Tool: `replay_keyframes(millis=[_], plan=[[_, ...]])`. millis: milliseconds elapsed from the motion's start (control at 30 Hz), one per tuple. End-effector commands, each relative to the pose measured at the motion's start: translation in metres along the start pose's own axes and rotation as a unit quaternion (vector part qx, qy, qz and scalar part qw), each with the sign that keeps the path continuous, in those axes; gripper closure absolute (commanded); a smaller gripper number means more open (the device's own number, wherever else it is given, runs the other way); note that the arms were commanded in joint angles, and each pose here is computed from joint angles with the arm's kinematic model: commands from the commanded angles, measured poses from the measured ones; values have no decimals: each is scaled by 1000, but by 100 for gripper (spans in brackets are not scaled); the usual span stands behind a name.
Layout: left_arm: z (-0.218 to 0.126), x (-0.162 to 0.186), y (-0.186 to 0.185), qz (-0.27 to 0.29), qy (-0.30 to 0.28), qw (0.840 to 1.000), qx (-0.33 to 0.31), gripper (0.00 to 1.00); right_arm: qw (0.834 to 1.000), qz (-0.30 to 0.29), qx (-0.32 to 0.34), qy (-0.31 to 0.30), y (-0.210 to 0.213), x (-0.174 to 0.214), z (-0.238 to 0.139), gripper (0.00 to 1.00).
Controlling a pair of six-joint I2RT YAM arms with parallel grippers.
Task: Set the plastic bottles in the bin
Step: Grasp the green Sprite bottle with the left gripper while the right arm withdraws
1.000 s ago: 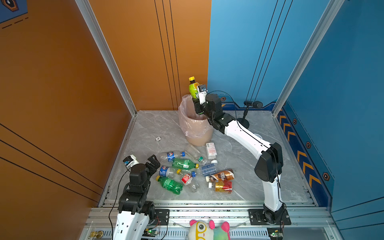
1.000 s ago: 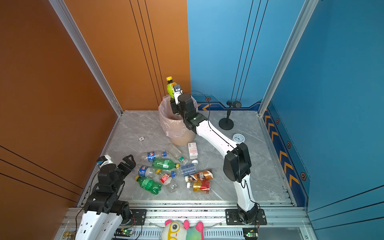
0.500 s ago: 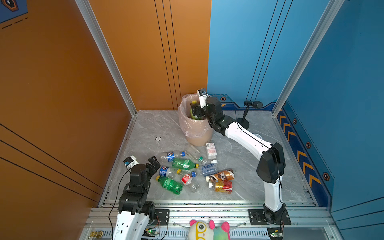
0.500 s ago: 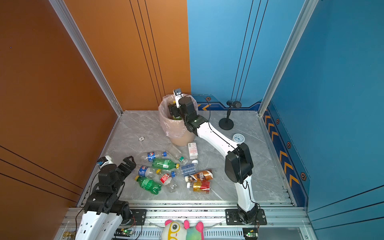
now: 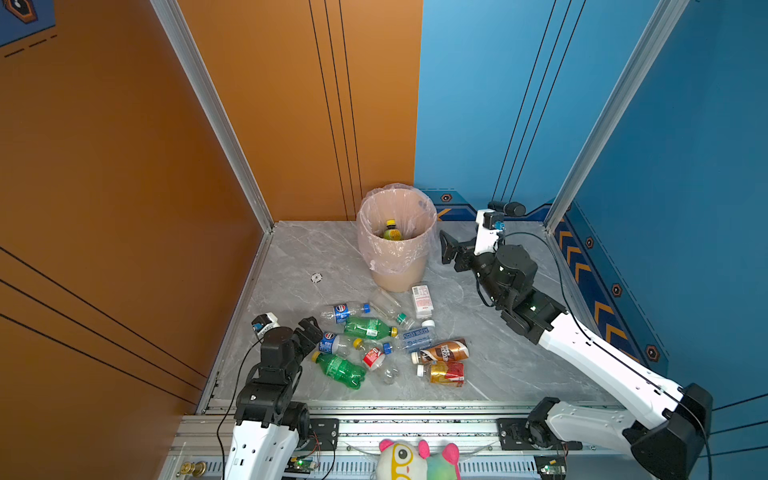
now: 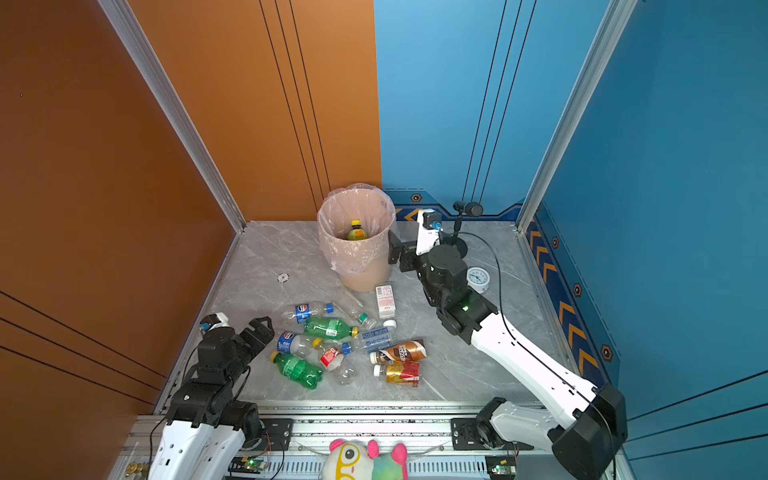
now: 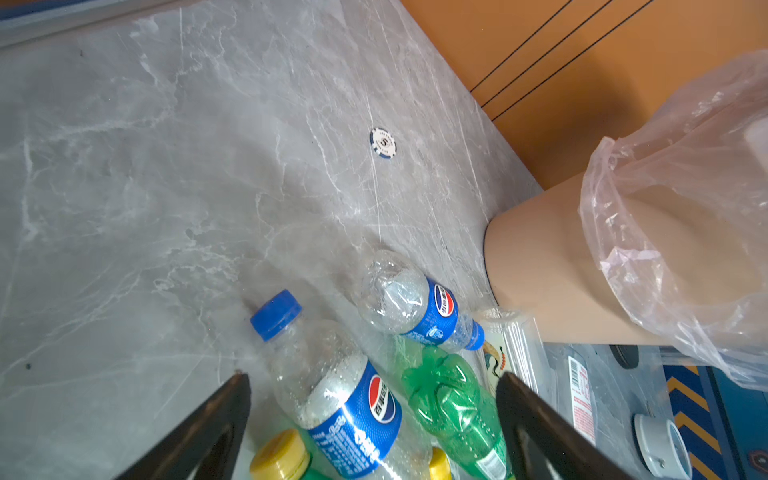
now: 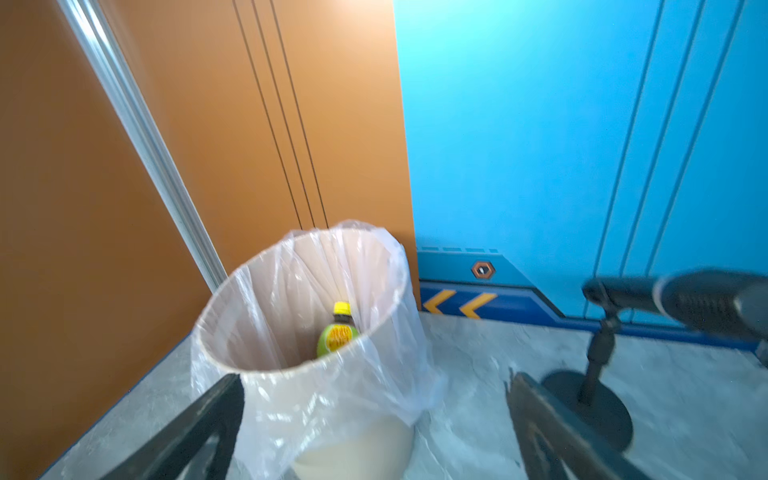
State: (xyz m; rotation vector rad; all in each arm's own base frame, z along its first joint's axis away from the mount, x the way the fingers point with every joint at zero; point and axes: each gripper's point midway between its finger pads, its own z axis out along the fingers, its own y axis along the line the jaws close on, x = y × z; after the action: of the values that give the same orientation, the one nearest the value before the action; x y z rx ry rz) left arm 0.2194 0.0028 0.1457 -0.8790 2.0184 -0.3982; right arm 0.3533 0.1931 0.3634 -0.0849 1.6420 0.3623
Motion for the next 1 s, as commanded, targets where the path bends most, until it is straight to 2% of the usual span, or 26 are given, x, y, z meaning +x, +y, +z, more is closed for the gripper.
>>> replay_keyframes(millis=[0, 133, 533, 767, 967], plan=[[-12, 17, 0, -15, 66, 998, -15, 9, 996, 23, 58, 57, -34, 51, -6, 0], [-25, 33, 15, -25, 112, 991, -66, 11, 994, 29, 71, 82, -47, 69, -8, 0], [-19, 96, 29, -7, 209, 974, -90, 12, 991, 39, 78, 98, -53, 83, 3, 0], [-15, 106, 41, 1, 195, 974, -113, 13, 990, 46, 81, 103, -57, 89, 4, 0], [-2, 114, 35, -16, 190, 977, -95, 13, 990, 49, 75, 107, -56, 90, 3, 0]])
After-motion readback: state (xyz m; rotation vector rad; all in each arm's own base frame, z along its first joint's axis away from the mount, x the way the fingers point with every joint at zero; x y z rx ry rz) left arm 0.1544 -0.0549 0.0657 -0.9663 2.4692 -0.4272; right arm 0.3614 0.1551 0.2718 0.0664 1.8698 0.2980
